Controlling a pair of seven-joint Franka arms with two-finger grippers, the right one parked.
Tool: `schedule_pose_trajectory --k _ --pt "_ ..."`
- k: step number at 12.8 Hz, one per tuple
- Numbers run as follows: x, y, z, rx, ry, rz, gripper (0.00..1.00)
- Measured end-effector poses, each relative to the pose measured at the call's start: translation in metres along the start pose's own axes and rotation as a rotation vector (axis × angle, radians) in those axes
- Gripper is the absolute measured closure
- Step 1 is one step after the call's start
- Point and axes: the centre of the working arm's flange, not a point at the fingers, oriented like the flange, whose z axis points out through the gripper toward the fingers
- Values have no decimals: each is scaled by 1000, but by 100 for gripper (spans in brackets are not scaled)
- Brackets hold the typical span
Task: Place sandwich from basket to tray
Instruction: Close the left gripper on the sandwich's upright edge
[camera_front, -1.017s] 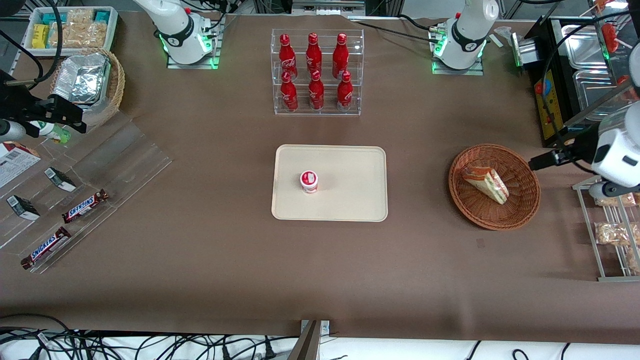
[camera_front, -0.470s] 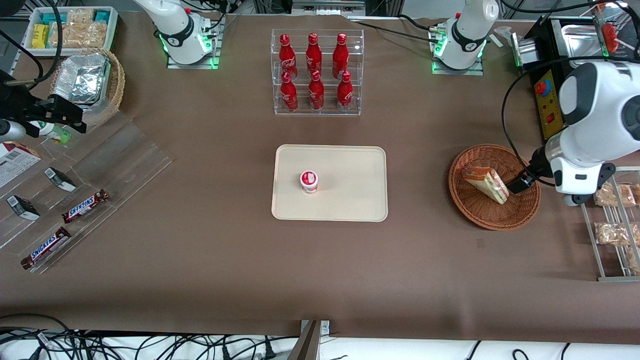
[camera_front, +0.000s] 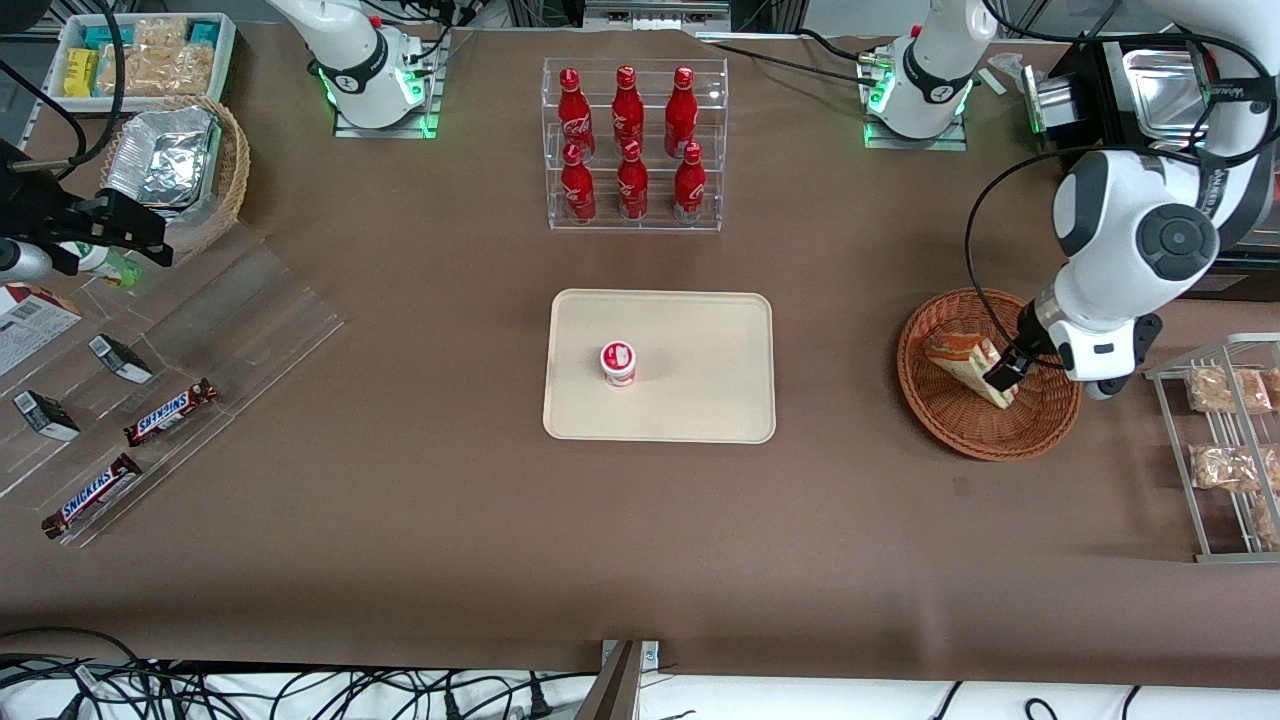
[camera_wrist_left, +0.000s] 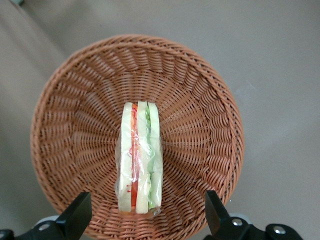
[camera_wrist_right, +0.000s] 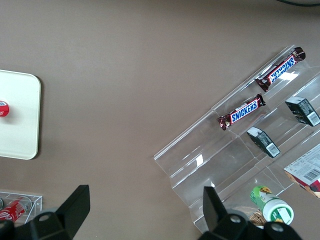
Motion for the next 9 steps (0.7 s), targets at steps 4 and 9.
schedule_pose_trajectory --k 4,9 --pt "-9 -13 30 -32 10 -26 0" --pt "-12 -17 56 -56 11 -66 0"
